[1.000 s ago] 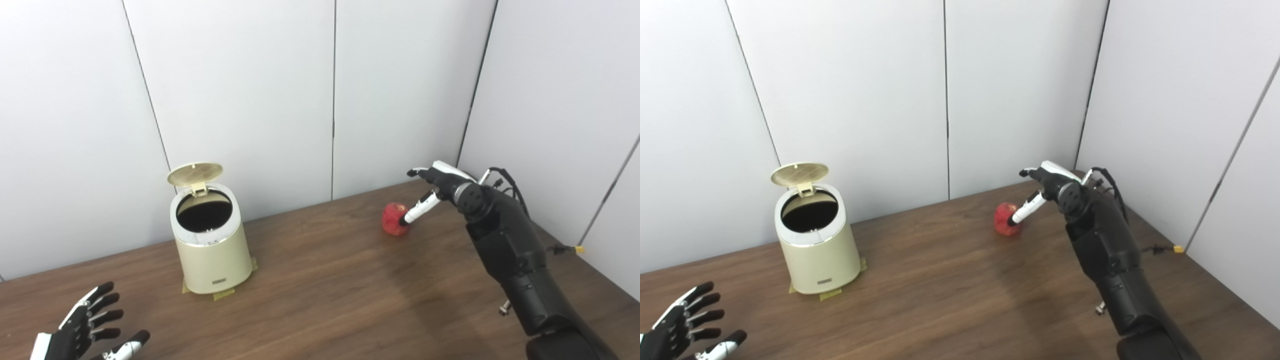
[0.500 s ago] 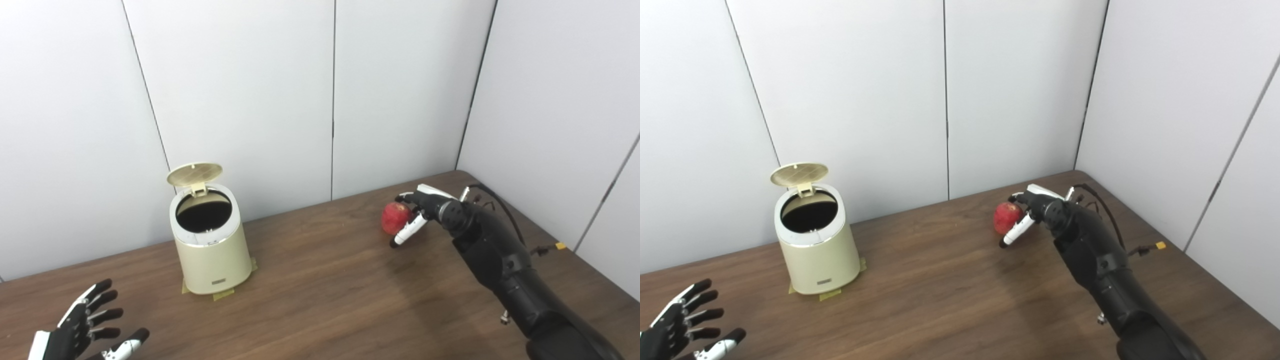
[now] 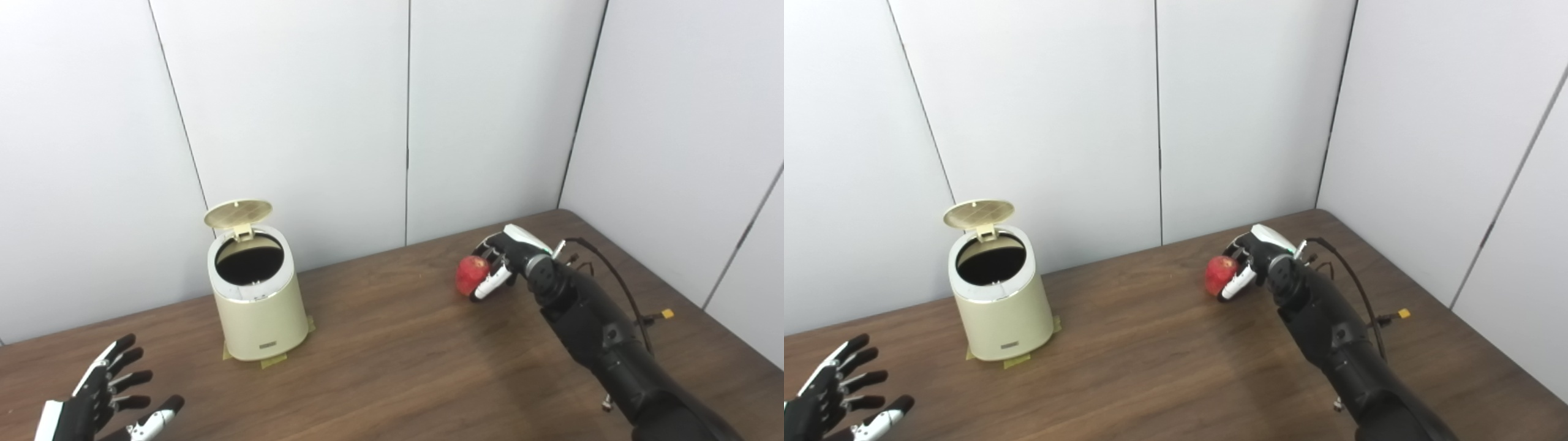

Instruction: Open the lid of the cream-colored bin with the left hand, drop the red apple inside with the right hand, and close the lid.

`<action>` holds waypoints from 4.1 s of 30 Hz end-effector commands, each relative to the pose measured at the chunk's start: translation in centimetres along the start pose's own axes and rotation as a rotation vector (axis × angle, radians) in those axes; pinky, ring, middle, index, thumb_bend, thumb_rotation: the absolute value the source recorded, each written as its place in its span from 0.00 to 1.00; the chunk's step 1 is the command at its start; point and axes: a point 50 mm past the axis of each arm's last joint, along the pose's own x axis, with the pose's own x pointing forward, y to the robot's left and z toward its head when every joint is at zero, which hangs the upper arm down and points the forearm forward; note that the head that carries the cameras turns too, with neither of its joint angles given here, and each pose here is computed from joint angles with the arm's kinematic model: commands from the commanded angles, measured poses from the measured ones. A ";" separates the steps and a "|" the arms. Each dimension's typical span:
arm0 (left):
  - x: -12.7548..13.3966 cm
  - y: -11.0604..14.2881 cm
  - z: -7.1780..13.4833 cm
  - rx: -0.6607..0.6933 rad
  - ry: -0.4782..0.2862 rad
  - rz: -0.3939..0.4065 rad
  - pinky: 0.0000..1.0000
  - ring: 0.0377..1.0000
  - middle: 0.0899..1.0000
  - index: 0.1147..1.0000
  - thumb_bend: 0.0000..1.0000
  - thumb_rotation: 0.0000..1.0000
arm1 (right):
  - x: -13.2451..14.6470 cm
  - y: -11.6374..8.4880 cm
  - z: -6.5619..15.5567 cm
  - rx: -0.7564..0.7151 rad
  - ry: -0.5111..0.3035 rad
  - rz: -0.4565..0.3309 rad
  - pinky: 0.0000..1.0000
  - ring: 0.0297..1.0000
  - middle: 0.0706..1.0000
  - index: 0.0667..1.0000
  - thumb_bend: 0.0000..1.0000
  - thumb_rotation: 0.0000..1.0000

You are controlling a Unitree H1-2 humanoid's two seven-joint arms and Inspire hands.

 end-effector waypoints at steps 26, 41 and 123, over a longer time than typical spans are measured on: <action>0.7 -0.8 -0.6 -0.018 -0.046 -0.018 0.71 0.78 0.86 0.90 0.68 0.00 | -3.9 -4.0 9.4 0.178 -0.507 -0.305 0.34 0.39 0.43 0.49 0.52 0.00; 1.3 -4.2 -1.7 -0.016 -0.055 -0.019 0.67 0.78 0.85 0.89 0.72 0.10 | -6.3 -2.9 19.0 0.204 -0.729 -0.193 0.33 0.37 0.43 0.51 0.51 0.00; 1.4 -5.7 -0.5 -0.010 -0.109 0.012 0.67 0.76 0.84 0.86 0.69 0.15 | -11.2 4.2 17.2 0.703 -0.875 0.054 0.52 0.61 0.76 0.74 0.76 0.30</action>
